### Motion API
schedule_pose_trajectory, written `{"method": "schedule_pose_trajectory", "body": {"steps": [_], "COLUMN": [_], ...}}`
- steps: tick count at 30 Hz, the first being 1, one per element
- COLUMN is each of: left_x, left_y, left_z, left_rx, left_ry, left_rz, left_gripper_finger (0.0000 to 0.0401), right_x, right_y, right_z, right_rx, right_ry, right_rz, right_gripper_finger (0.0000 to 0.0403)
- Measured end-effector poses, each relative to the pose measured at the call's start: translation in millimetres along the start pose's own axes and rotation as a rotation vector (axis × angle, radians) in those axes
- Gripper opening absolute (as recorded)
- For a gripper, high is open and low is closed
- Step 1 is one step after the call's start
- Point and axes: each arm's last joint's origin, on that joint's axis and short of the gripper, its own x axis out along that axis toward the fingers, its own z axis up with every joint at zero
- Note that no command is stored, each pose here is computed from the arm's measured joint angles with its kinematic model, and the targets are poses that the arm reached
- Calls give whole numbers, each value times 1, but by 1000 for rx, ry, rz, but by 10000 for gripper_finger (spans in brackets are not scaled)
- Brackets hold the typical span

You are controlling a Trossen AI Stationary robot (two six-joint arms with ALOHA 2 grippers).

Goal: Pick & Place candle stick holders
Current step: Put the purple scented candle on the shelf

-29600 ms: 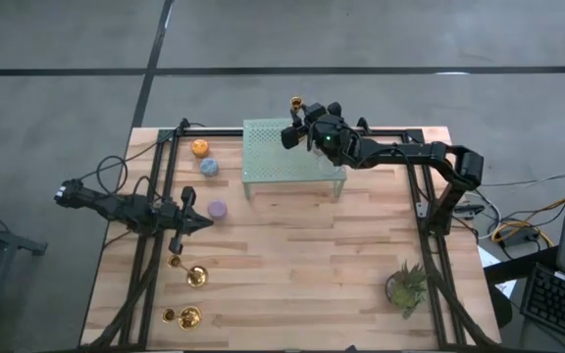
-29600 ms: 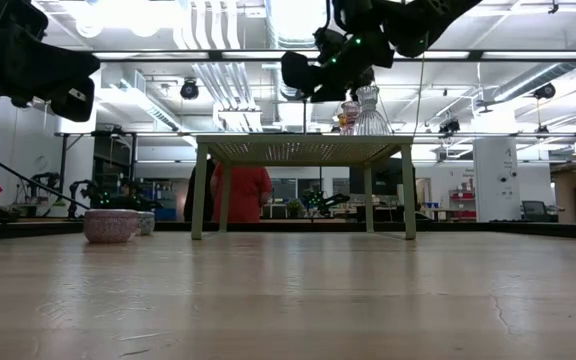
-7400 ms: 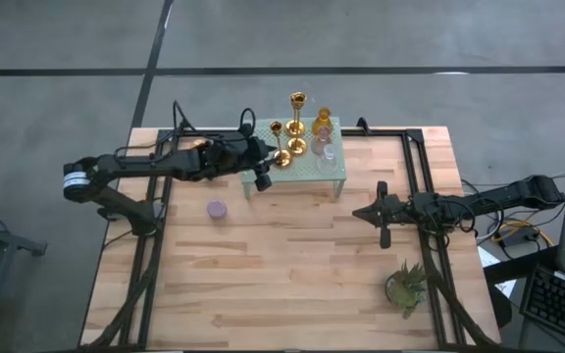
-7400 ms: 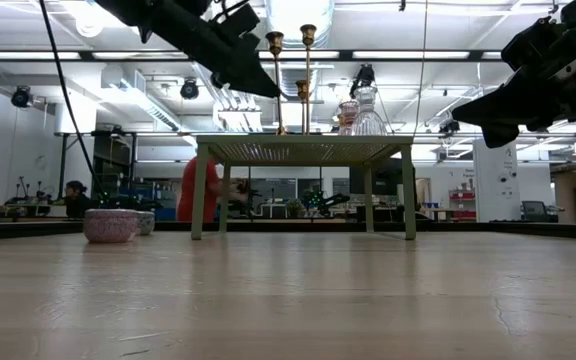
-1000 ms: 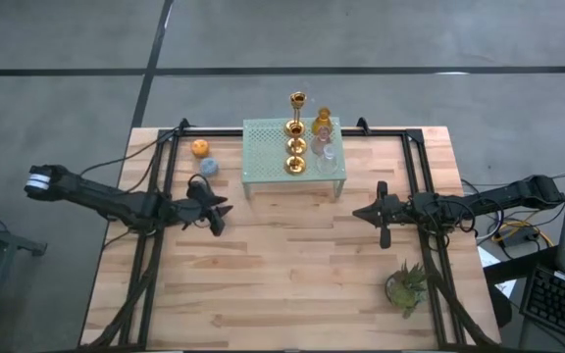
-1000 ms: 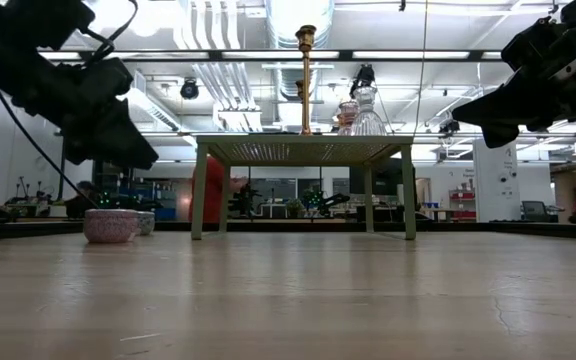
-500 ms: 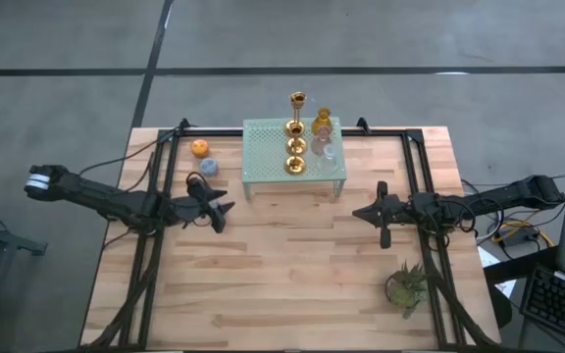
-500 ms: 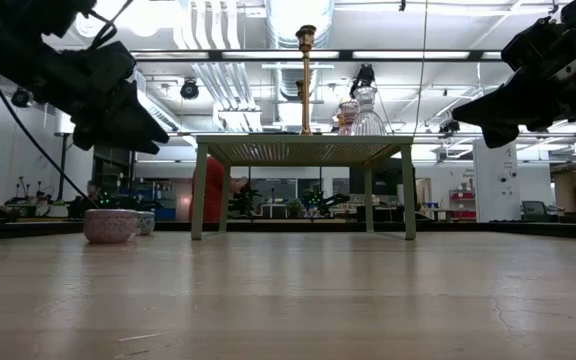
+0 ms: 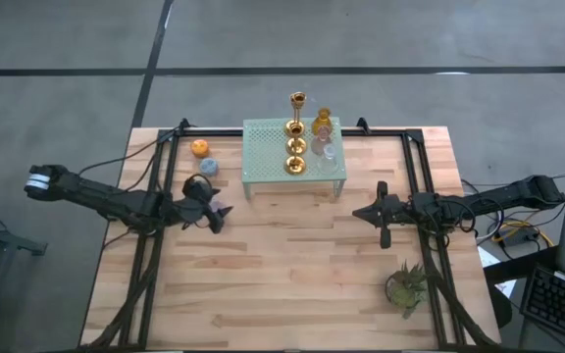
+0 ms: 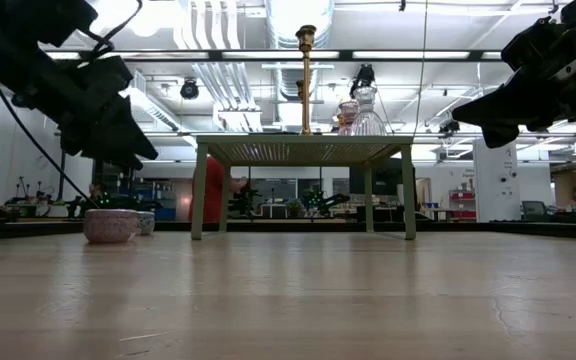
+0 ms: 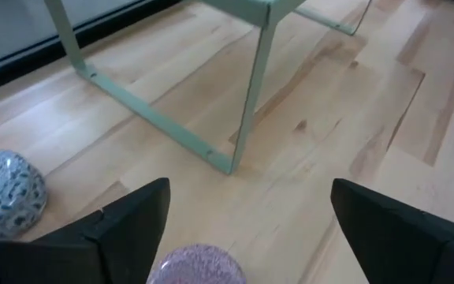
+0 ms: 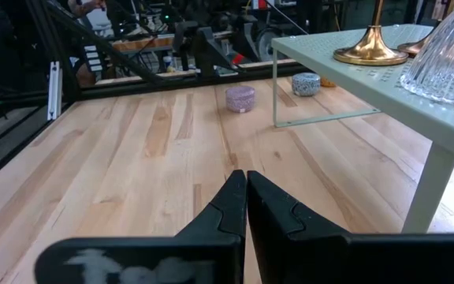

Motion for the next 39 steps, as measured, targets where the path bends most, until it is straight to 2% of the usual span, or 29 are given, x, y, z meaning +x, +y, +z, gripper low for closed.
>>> {"method": "schedule_pose_trajectory", "body": {"steps": [9, 23, 31, 39], "left_x": [0, 13, 19, 22], "left_y": [11, 15, 14, 11], "left_z": [-12, -32, -38, -38], "left_rx": [-56, -61, -57, -72], "left_ry": [91, 145, 166, 166], "left_rz": [105, 179, 187, 129], "left_gripper_finger": [353, 353, 353, 353], "right_x": [0, 0, 0, 0], "right_y": [0, 0, 0, 0], "right_z": [0, 0, 0, 0], "right_rx": [0, 0, 0, 0], "right_ry": [0, 0, 0, 0], "right_rz": [0, 0, 0, 0], "right_gripper_finger": [9, 9, 9, 9]}}
